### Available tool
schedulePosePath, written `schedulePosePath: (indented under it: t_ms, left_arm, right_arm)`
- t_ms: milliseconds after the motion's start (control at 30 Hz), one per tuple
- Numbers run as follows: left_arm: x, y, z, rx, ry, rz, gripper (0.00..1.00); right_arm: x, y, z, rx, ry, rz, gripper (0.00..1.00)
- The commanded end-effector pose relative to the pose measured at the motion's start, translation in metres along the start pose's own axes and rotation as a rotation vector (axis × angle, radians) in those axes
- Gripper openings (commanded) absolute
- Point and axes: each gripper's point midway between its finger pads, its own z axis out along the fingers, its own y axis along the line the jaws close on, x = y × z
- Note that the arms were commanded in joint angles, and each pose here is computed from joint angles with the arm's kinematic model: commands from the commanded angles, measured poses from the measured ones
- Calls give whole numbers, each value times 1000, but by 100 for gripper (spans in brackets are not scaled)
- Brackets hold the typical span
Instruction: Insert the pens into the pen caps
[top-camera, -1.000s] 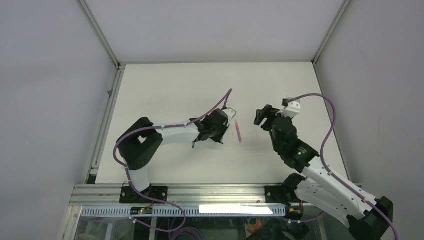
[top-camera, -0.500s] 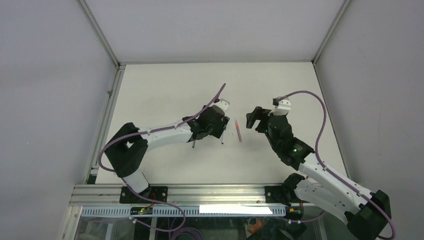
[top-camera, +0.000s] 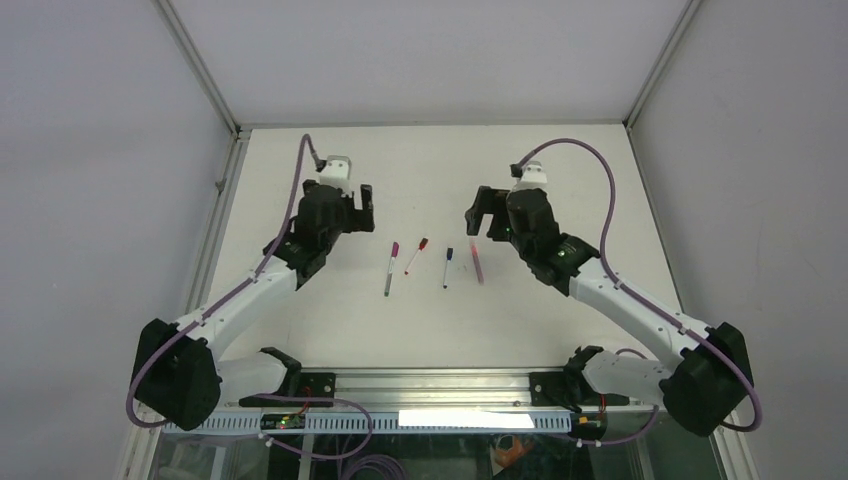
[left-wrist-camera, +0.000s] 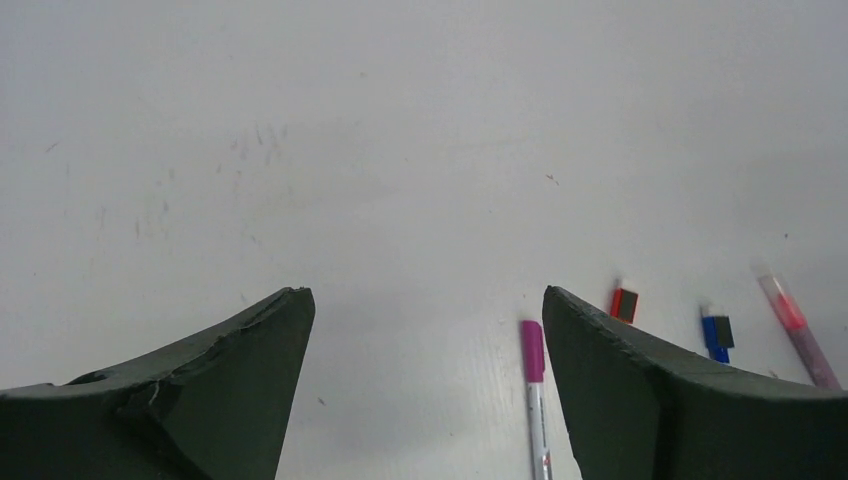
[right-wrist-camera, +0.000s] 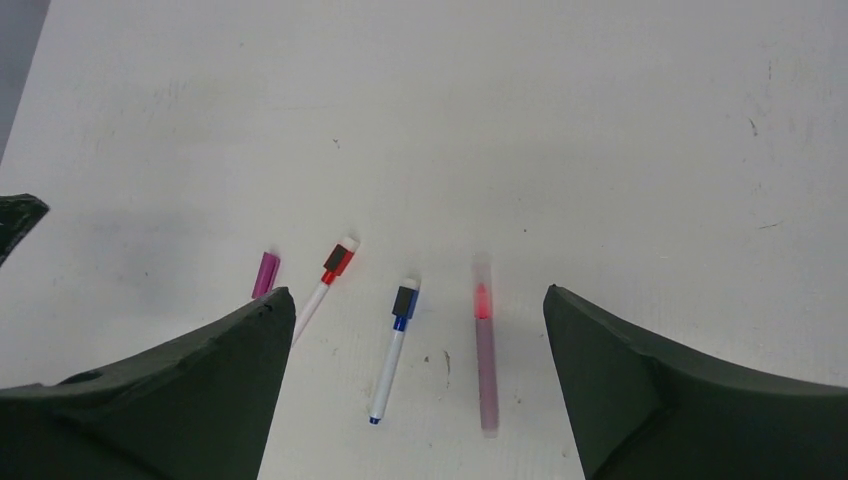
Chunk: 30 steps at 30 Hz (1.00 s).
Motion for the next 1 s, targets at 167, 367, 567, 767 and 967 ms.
schedulePosePath:
  t_ms: [167, 367, 567, 767, 967]
  left_arm:
    - [-14, 52, 0, 68, -110, -156, 87]
    - [-10, 57, -4, 59, -110, -155, 87]
    - [-8, 58, -3, 57, -111, -159, 87]
    - [-10, 57, -4, 65, -122, -161, 87]
    - [-11, 57, -6, 65, -126, -152, 87]
  right_arm:
    - [-3, -35, 41, 72, 142, 115, 96]
    - [-9, -53, 43, 134, 102, 102, 95]
    - [-20, -54, 37, 130, 74, 93, 95]
    - [-19, -52, 37, 118, 83, 90, 93]
    - [-25, -66, 37, 205, 52, 96, 93]
